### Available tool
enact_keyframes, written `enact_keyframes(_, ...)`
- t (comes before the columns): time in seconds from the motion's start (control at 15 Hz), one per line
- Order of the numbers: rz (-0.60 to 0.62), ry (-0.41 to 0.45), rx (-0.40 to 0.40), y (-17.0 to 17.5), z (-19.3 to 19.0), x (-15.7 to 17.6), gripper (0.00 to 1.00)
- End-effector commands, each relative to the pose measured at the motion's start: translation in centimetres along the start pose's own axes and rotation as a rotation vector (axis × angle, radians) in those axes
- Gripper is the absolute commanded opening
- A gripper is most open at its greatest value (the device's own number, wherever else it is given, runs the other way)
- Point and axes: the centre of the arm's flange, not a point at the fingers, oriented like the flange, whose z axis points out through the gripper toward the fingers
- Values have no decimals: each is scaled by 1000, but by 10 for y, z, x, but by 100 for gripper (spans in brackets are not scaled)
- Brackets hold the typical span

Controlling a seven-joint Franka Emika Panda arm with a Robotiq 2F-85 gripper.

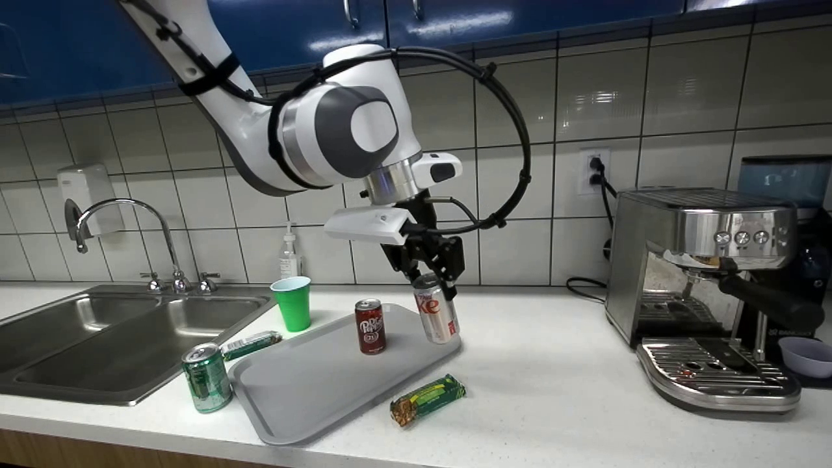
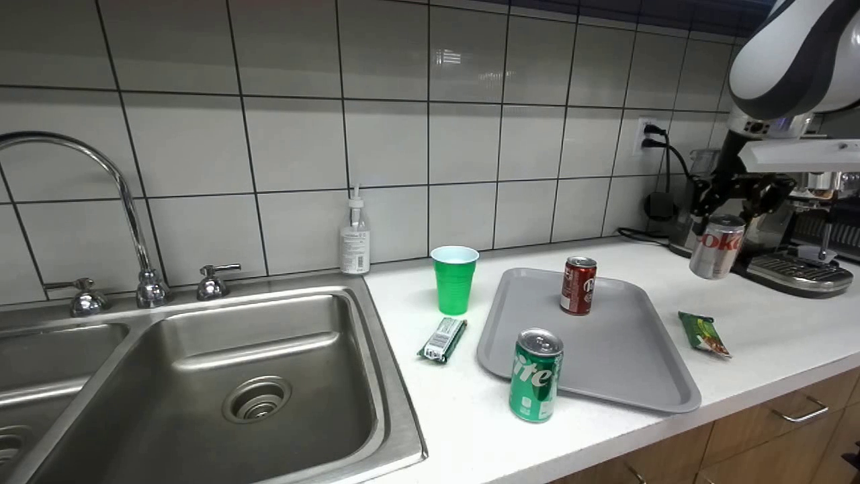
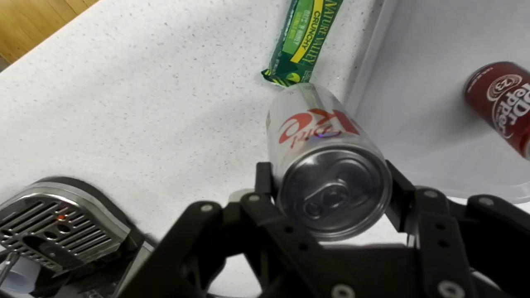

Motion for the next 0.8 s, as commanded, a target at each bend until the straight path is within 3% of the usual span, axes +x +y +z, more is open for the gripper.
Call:
enact_keyframes(0.0,69,30,-42,16,7,23,38)
enact_keyframes(0.73,173,-7,-91,68,50,61,38)
